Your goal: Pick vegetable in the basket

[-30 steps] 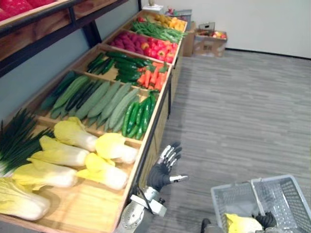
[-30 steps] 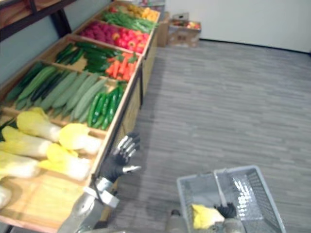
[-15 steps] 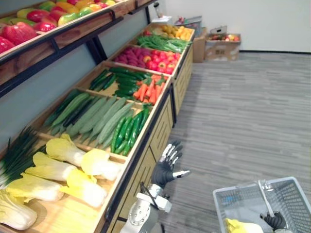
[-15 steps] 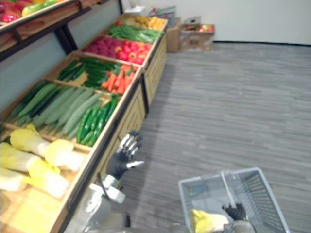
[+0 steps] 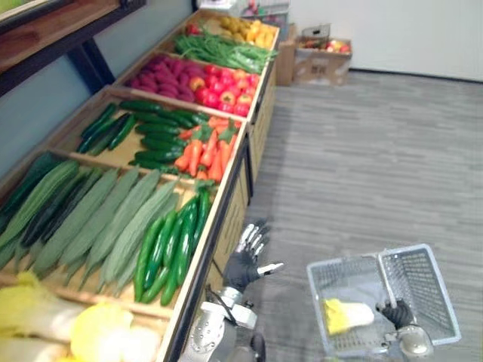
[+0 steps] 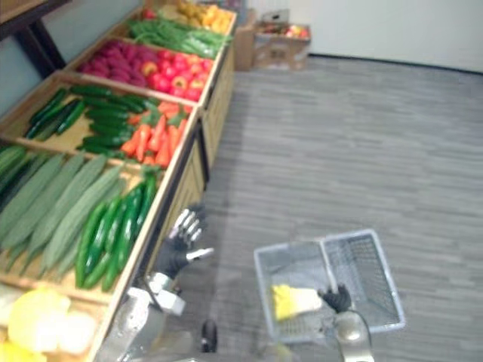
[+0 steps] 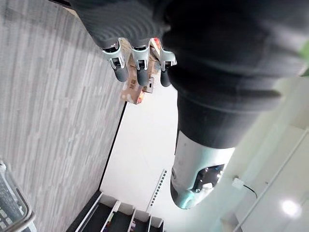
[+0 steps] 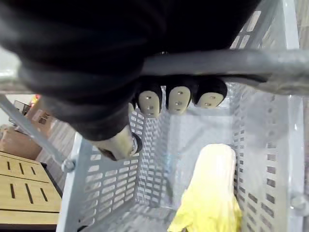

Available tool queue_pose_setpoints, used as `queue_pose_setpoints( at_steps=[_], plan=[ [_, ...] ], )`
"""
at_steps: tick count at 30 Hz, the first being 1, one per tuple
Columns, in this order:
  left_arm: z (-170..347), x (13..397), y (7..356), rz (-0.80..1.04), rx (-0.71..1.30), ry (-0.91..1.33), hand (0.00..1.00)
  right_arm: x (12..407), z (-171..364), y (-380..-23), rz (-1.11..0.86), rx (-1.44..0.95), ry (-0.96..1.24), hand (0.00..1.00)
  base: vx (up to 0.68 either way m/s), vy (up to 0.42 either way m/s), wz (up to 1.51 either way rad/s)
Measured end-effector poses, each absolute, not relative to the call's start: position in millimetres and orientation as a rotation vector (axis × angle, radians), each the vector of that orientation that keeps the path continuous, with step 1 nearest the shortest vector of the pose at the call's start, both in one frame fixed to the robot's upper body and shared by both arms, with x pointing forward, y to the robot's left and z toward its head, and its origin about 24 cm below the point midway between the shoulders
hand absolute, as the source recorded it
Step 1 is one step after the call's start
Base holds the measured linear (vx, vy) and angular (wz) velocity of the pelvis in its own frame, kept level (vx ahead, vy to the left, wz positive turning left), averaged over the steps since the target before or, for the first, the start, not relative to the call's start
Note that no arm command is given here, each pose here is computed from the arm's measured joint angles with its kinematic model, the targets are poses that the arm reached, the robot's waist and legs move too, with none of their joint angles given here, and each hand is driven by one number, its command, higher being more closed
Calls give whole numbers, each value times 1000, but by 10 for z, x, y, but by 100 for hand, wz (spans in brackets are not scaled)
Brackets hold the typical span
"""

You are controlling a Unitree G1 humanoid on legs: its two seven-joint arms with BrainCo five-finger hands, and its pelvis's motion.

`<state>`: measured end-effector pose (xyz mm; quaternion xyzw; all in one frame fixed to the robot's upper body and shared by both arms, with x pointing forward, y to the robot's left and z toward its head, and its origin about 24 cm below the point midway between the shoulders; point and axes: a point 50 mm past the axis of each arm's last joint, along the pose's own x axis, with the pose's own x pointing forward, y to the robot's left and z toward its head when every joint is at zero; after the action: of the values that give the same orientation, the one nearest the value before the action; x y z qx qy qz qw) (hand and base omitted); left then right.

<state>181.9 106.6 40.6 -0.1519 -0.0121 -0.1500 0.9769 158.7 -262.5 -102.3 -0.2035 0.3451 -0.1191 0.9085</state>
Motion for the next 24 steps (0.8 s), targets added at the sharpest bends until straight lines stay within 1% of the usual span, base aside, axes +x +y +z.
queue_pose_setpoints(
  at_steps=[3, 5, 7, 12, 14, 16, 20, 22, 24],
  plan=[
    [431, 1824, 1077, -300, -305, -36, 0, 1669, -987, -2610, -243, -418, 684, 100, 356, 11, 24],
    [450, 1828, 1067, -305, -308, -44, 0, 1796, -927, -2596, -233, -434, 648, 100, 359, -110, 40],
    [436, 1820, 1070, -303, -307, -37, 0, 1805, -929, -2581, -222, -446, 648, 100, 303, -203, 49],
    [382, 1820, 1084, -295, -299, -16, 0, 1770, -975, -2504, -209, -429, 662, 100, 330, -430, 51],
    [292, 1807, 990, -279, -334, 24, 0, 1767, -931, -2631, -222, -466, 661, 100, 306, -521, 41],
    [333, 1840, 945, -284, -331, 0, 0, 1799, -915, -2644, -225, -469, 659, 100, 273, -511, 56],
    [374, 1889, 919, -285, -338, -21, 0, 1704, -967, -2667, -205, -497, 699, 100, 238, -436, 54],
    [348, 1856, 927, -280, -344, -7, 0, 1649, -967, -2731, -212, -515, 712, 100, 218, -351, 16],
    [339, 1832, 936, -275, -348, -2, 0, 1636, -954, -2778, -218, -529, 714, 100, 105, -136, 8]
  ],
)
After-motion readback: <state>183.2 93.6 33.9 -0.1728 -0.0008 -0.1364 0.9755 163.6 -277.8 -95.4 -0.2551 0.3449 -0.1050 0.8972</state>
